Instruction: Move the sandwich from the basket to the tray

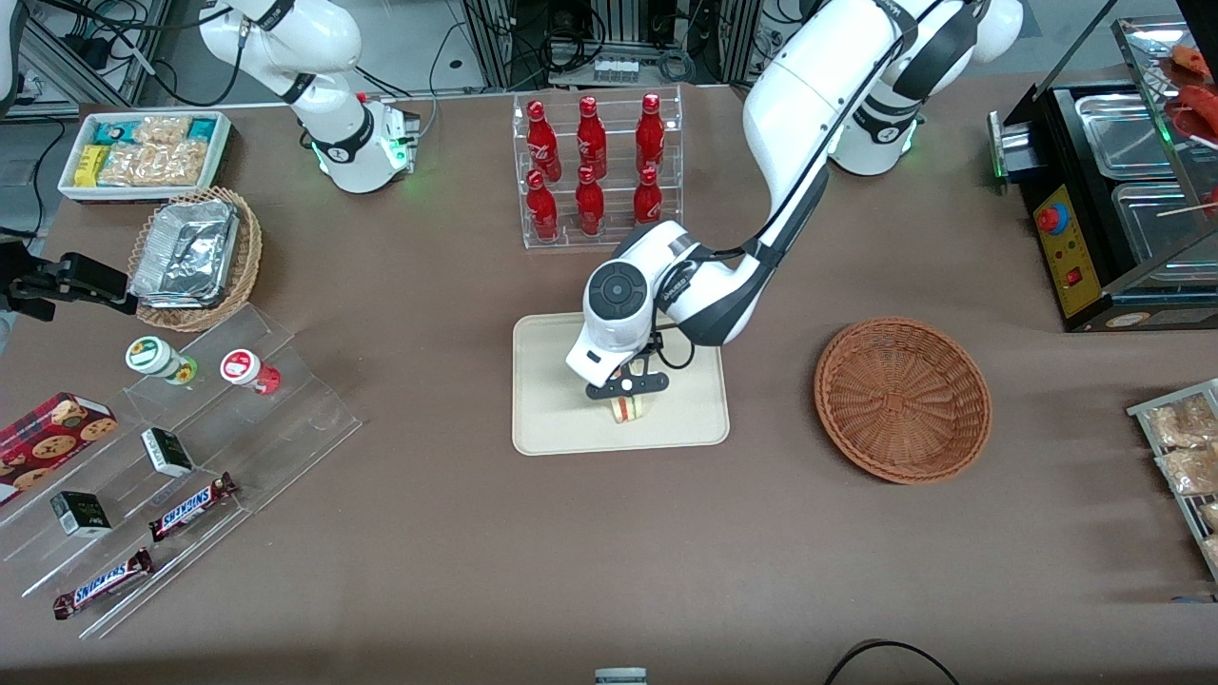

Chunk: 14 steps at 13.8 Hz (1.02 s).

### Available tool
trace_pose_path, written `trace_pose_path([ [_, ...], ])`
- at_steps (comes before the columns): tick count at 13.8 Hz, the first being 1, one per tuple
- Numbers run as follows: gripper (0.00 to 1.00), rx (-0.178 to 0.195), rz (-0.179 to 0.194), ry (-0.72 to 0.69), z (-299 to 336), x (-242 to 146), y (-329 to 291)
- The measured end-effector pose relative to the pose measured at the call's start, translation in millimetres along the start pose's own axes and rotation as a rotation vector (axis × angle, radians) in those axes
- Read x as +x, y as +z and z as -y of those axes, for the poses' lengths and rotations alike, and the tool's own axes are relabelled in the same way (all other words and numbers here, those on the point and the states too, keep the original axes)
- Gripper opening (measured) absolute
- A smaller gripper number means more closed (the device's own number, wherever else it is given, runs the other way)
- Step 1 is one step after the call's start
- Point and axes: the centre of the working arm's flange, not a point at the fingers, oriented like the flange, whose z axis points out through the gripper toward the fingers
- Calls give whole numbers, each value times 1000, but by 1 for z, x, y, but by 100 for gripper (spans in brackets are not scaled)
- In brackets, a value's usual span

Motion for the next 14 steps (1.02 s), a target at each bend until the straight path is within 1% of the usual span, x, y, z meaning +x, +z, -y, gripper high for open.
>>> trace_pose_path([
  [1, 59, -4, -3, -5, -1, 1, -3],
  [2, 70, -7, -6, -14, -2, 2, -7],
  [3, 79, -4, -4, -21, -4, 2, -14],
  [4, 90, 1, -2, -24, -5, 3, -24],
  [5, 99, 8, 1, -25, -5, 4, -37],
  [8, 100, 27, 4, -24, -4, 1, -88],
  [10, 100, 19, -12, -5, -1, -3, -117],
  [11, 100, 23, -17, 15, 3, -3, -128],
  [14, 100, 55, -3, 32, 35, 17, -152],
])
